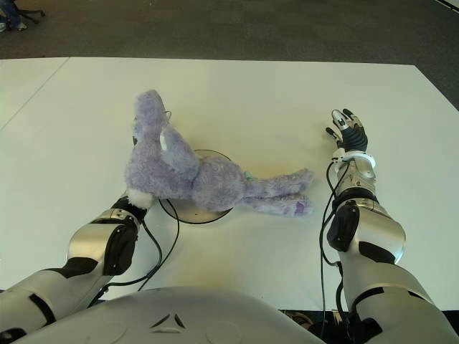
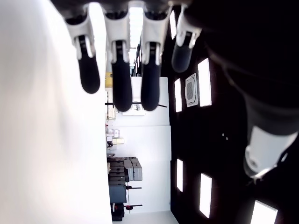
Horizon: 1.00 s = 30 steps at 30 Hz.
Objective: Put the doll into the plate.
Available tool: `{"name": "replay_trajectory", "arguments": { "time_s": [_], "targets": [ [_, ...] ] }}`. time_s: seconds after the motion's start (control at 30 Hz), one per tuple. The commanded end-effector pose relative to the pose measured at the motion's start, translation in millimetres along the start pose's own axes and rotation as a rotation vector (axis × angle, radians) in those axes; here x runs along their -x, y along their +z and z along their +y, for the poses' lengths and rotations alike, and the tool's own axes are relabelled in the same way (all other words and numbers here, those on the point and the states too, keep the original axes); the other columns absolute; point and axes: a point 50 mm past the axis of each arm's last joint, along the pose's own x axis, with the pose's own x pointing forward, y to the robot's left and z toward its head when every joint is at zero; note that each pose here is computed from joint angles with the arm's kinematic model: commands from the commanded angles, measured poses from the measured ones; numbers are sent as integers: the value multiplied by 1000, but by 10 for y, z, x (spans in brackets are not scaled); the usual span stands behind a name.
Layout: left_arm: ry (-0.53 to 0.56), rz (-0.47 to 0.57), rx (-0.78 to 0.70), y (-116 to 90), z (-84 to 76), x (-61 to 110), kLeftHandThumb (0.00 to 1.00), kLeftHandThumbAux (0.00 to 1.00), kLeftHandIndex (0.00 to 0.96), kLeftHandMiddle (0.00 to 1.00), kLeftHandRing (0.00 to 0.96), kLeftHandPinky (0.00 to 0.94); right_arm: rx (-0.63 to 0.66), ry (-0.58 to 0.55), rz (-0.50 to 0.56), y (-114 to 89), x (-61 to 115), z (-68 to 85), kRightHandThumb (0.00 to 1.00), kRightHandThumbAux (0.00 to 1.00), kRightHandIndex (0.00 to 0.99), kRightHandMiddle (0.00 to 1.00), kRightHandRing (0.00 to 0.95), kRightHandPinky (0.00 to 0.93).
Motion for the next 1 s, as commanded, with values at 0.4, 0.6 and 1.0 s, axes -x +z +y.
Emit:
{"name": "replay_trajectory", "arguments": {
  "time_s": [0.4,0.6,1.0],
  "targets": [
    [32,511,-42,-1041,193,907,0,614,175,355,352,313,-123,-20,261,-913,275,562,0,726,199,211,179,161],
    [30,505,-22,-1041,211,912,0,602,170,353,350,312,-211,-23,255,-1131,431,666,0,714,209,225,188,178],
    [5,483,-32,-1045,248,934,0,579,165,347,341,298,-82,-11,148,-1385,770,562,0,691,234,253,217,193]
  ]
}}
